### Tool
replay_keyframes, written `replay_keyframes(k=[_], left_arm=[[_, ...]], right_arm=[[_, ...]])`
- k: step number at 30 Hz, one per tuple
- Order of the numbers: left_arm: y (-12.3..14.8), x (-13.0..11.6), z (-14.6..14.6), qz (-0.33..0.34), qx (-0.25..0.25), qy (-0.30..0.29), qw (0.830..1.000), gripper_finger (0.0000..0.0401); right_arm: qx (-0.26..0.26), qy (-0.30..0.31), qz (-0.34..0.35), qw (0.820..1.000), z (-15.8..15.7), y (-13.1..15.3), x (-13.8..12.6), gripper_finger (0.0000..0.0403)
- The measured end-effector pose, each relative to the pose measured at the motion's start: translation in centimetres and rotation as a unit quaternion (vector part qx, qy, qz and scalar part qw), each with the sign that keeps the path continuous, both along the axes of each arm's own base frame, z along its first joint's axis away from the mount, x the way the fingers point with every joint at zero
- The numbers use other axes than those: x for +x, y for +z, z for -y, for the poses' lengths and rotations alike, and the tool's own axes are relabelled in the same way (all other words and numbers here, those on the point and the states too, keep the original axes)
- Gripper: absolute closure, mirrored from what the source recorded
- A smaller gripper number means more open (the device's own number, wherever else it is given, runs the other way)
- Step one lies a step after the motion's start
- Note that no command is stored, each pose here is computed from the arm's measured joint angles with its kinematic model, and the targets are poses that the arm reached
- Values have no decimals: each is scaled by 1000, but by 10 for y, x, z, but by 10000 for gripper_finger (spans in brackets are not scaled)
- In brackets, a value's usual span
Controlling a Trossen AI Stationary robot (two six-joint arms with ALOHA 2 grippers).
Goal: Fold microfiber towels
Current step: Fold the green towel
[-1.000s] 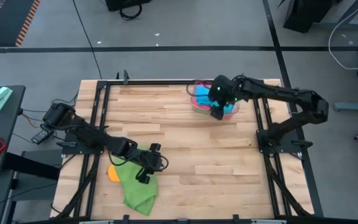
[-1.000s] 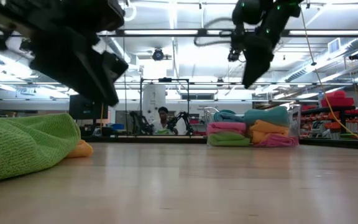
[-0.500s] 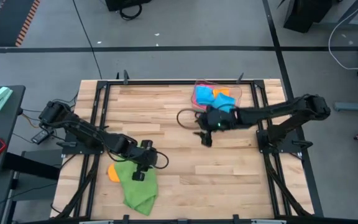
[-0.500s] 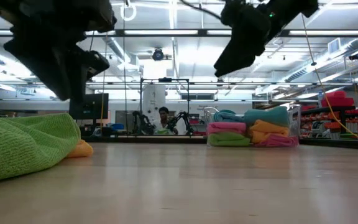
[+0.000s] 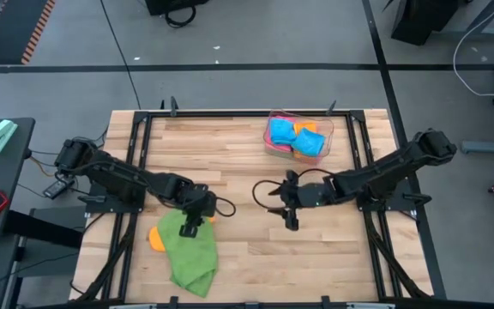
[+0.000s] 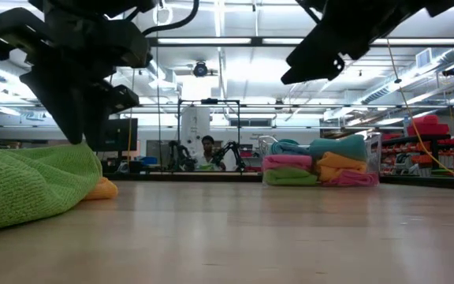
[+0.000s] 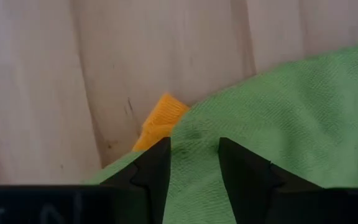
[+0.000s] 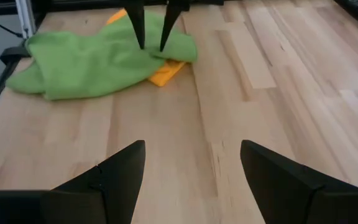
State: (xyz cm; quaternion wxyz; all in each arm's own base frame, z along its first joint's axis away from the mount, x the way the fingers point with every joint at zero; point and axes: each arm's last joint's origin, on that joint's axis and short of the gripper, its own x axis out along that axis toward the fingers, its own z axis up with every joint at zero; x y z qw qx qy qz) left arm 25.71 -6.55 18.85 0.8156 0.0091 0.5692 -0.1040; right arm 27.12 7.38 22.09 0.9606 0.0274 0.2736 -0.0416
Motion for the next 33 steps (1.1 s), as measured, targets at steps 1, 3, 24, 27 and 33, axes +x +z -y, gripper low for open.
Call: replay_keyframes(k=[1,3,24,27,33], left_arm=[[0,0,-1,1,1,-1,1000,264],[0,0,-1,2,2,-6,1000,282],[9,30,42,92,-33,-46,994,387],[9,40,45,147,-18,-48,988,392],[-2,65,43,234,57,-45,969,391]], right_arm=[[-5,-3,2,1000,-3,0,-1,130],[-11,-8,12,1000,-8,1,-2,130],[33,-27,46,998,-24,6,-5,130],[36,-21,48,998,-28,6,-6,130],[39,-36,57,997,-37,7,-10,130]])
